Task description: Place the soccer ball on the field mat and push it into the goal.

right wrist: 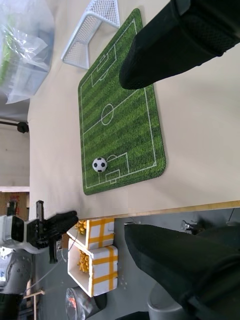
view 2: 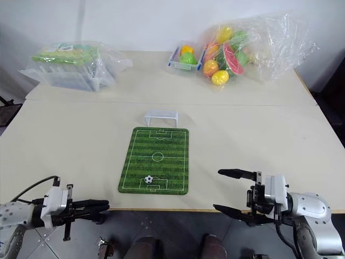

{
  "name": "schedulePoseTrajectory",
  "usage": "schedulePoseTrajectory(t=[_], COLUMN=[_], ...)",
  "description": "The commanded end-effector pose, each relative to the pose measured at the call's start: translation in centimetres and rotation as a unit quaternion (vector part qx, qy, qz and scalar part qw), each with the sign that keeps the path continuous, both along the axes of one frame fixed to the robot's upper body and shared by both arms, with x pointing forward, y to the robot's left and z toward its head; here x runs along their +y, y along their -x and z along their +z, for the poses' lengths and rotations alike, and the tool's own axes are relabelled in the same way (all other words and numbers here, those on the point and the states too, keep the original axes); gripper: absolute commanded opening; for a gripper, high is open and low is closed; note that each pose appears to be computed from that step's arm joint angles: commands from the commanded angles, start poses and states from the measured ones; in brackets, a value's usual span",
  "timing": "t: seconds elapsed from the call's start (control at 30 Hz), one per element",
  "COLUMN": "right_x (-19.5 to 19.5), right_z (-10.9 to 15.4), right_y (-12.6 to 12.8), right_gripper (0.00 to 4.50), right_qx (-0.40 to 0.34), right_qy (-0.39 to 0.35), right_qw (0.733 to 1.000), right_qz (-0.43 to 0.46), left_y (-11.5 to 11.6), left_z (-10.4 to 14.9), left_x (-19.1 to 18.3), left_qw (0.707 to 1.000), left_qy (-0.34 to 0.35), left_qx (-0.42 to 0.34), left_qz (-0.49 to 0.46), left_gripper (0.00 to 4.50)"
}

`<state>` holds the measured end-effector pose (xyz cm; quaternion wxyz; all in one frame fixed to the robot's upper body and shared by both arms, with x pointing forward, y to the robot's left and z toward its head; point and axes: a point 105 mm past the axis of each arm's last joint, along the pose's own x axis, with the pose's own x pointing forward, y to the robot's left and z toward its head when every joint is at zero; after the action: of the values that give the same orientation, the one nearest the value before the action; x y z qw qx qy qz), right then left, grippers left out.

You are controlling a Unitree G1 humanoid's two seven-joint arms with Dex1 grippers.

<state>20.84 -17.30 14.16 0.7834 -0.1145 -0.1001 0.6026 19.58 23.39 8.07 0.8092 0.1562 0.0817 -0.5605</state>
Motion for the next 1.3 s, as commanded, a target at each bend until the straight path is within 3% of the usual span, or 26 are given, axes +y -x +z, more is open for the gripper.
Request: schedulePoseTrajectory(t=[0.03, 0.3, 0.6, 0.87, 1.0, 1.13, 1.3], right_x=[0.3, 0.4, 0.7, 0.8, 0.9, 0.9, 1.2], right_z=[0.4, 0.1, -0.1, -0.8, -0.8, 0.8, 1.6], right_y=[0.3, 0.2, 0.2, 0.8, 0.0, -2.4, -3.2], right_gripper=[4.50, 4.50, 4.50, 4.50, 4.50, 4.50, 4.50], right_qx=[-0.024, -0.021, -0.018, -0.019, -0.026, -0.045, -0.051], right_qy=[-0.002, -0.001, -0.011, -0.025, -0.054, -0.132, -0.160], right_qw=[1.000, 1.000, 1.000, 0.999, 0.996, 0.977, 0.966], right_qz=[0.013, 0.012, 0.007, -0.021, -0.067, -0.164, -0.197], left_y=[0.2, -1.5, -3.6, -7.3, -11.5, -15.7, -15.4], left_z=[0.8, 2.5, 1.2, 1.2, 2.2, 5.5, 6.0], left_x=[-0.8, -5.2, -9.1, -10.2, -11.1, -12.2, -10.6], left_qw=[1.000, 0.996, 0.994, 0.995, 0.992, 0.979, 0.976], left_qy=[0.009, 0.050, 0.042, 0.065, 0.084, 0.116, 0.109], left_qx=[-0.015, -0.037, -0.030, -0.053, -0.098, -0.161, -0.180], left_qz=[-0.015, -0.057, -0.095, -0.044, -0.001, 0.045, 0.056], left_gripper=[0.05, 0.05, 0.05, 0.05, 0.05, 0.05, 0.05])
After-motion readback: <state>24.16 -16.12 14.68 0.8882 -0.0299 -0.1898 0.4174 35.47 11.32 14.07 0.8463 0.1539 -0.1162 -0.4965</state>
